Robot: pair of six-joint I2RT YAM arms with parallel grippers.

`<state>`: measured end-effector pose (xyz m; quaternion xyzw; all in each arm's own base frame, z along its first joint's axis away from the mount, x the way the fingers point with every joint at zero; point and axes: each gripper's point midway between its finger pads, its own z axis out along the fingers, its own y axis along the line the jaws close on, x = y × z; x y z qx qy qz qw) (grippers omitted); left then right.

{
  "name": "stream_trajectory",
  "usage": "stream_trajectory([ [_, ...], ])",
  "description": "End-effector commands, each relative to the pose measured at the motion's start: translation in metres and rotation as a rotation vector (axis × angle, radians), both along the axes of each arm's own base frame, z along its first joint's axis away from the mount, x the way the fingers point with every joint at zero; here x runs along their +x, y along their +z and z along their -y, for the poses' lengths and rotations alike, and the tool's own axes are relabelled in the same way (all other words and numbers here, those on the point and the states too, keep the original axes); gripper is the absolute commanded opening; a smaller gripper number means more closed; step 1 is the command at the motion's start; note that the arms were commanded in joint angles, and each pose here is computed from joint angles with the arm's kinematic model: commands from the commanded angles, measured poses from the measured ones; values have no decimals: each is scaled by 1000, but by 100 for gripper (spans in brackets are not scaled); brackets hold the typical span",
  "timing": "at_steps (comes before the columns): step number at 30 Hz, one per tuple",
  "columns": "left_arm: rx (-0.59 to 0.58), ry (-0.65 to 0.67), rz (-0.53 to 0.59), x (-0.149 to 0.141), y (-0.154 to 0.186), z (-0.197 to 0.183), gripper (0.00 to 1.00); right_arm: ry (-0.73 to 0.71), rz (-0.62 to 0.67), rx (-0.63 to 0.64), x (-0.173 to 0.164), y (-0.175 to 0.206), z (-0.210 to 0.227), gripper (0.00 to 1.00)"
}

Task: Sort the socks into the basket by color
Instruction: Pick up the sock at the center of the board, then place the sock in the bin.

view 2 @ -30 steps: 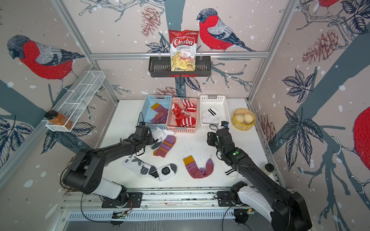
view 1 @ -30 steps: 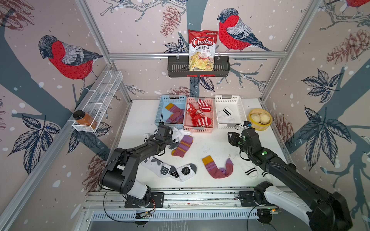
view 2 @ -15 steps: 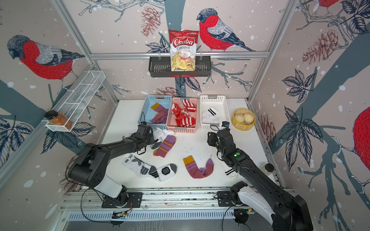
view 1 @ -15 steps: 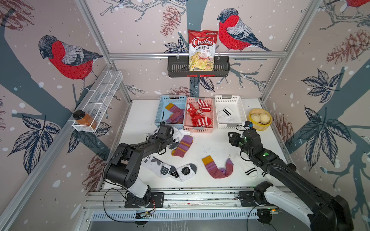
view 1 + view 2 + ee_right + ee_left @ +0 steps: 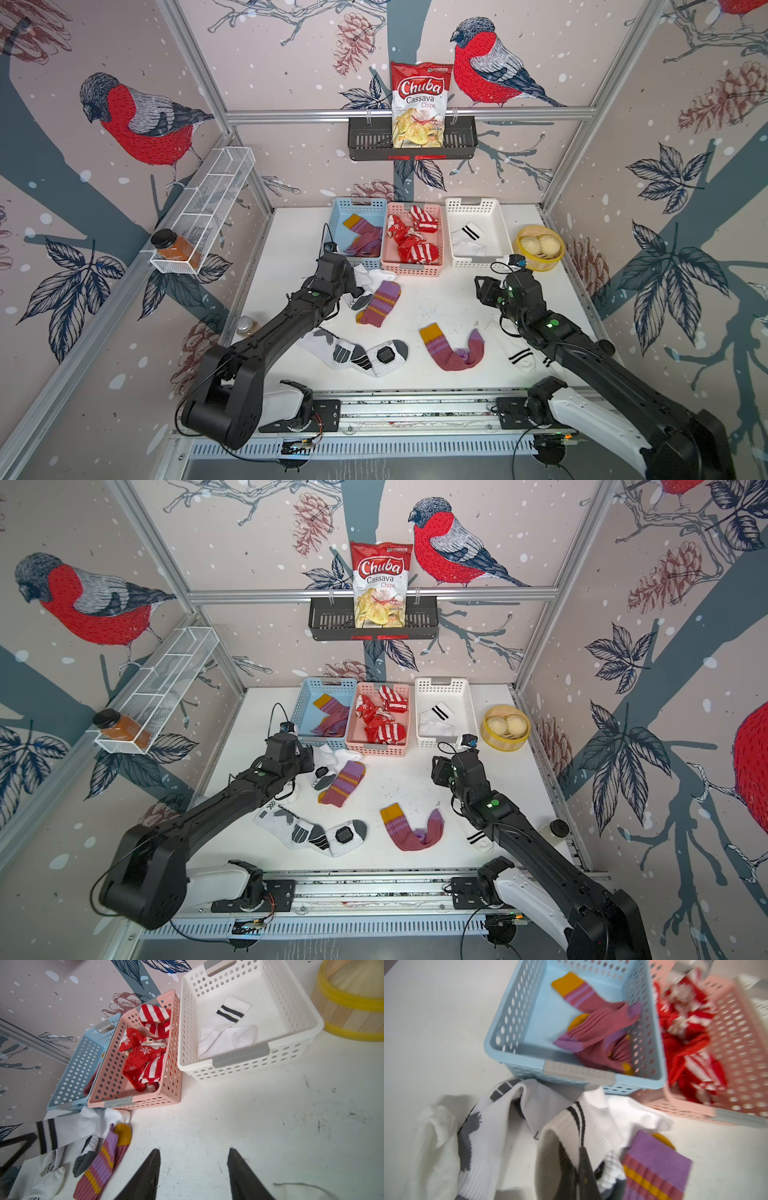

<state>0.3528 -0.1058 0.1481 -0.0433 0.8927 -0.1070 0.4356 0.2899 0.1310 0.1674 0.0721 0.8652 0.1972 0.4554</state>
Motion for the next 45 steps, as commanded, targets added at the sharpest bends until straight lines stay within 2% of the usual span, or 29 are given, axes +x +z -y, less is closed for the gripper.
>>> stream_trajectory([
  [1, -38, -93, 50, -10, 34, 15, 0, -28, 32, 15, 6, 6, 2, 55],
  [8, -88, -235, 186, -18, 105, 53, 0, -54, 38, 14, 10, 7, 5, 54],
  [15, -171, -360, 303, -6, 167, 96, 0, -103, 43, 11, 7, 9, 15, 54],
  [22, -237, -500, 371, 14, 202, 151, 0, -158, 81, 27, -1, 19, 31, 54],
  [28, -260, -610, 398, 37, 221, 206, 0, -189, 95, 31, -8, 21, 43, 54],
  [35, -320, -751, 447, 63, 228, 272, 0, -199, 101, 44, -14, 20, 49, 54],
  [42, -324, -828, 480, 99, 221, 334, 0, -200, 106, 56, -21, 22, 52, 54],
  [45, -348, -837, 471, 119, 207, 354, 0, -200, 108, 65, -24, 22, 53, 54],
])
